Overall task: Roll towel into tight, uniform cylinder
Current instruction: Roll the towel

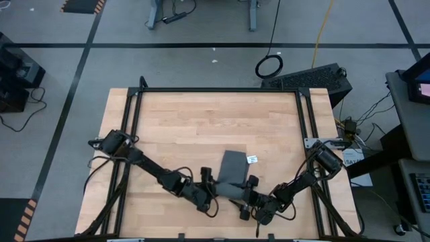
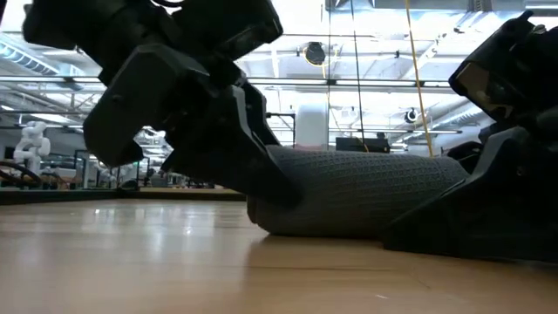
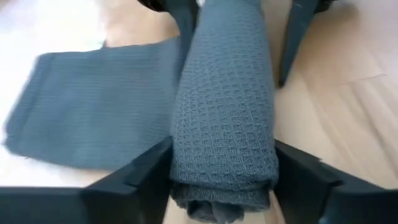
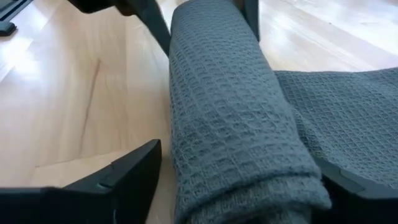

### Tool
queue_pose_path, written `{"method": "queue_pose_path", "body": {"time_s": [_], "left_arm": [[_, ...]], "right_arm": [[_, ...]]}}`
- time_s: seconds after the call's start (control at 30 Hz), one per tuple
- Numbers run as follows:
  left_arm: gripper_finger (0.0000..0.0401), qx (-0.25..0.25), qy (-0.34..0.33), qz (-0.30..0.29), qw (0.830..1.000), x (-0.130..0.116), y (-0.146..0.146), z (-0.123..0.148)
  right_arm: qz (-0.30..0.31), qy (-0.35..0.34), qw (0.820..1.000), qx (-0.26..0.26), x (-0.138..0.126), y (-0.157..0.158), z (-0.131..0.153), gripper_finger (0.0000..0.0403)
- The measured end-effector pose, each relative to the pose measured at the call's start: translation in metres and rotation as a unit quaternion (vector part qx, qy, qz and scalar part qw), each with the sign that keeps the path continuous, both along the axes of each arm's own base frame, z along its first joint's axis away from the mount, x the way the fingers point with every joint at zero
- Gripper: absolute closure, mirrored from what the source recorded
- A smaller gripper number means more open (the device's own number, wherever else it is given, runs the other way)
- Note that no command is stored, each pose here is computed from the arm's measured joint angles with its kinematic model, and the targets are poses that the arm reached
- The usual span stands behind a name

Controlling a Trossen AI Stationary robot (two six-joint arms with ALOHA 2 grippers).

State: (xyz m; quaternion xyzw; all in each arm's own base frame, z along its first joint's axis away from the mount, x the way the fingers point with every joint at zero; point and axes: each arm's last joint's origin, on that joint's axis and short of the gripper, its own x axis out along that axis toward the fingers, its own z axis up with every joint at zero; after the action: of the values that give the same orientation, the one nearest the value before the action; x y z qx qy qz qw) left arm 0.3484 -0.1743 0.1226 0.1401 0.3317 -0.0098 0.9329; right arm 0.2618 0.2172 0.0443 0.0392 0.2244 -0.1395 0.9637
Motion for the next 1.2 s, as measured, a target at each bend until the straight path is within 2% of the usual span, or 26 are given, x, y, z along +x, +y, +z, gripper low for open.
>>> {"method": "queue_pose_path", "body": {"time_s": [0.23, 0.3, 0.5, 0.6, 0.7, 0.8, 0.97, 1.2], "left_arm": [[0.0324, -0.054, 0.02, -0.043, 0.997, 0.005, 0.007, 0.0], [0.035, -0.077, 0.023, -0.059, 0.995, 0.007, 0.008, 0.001], [0.035, -0.161, 0.039, -0.063, 0.984, 0.013, 0.017, 0.002], [0.035, -0.2, 0.05, -0.053, 0.977, 0.015, 0.022, 0.002], [0.0348, -0.232, 0.059, -0.043, 0.97, 0.017, 0.027, 0.002], [0.0348, -0.265, 0.068, -0.04, 0.961, 0.019, 0.032, 0.002], [0.0346, -0.295, 0.078, -0.02, 0.952, 0.022, 0.04, 0.001], [0.0345, -0.304, 0.077, 0.002, 0.949, 0.027, 0.049, -0.005]], "right_arm": [[0.015, -0.001, 1.0, -0.02, -0.001, 0.002, 0.006, 0.0106], [0.029, 0.006, 0.999, -0.039, -0.001, 0.003, 0.011, 0.0106], [0.075, 0.049, 0.989, -0.114, -0.013, 0.004, 0.034, 0.0106], [0.087, 0.058, 0.986, -0.13, -0.023, 0.007, 0.051, 0.0106], [0.092, 0.041, 0.986, -0.134, -0.034, 0.014, 0.068, 0.0106], [0.069, -0.008, 0.989, -0.132, -0.043, 0.023, 0.079, 0.0106], [0.067, -0.05, 0.988, -0.131, -0.047, 0.038, 0.074, 0.0106], [0.067, -0.079, 0.982, -0.16, -0.025, 0.038, 0.049, 0.0106]]}}
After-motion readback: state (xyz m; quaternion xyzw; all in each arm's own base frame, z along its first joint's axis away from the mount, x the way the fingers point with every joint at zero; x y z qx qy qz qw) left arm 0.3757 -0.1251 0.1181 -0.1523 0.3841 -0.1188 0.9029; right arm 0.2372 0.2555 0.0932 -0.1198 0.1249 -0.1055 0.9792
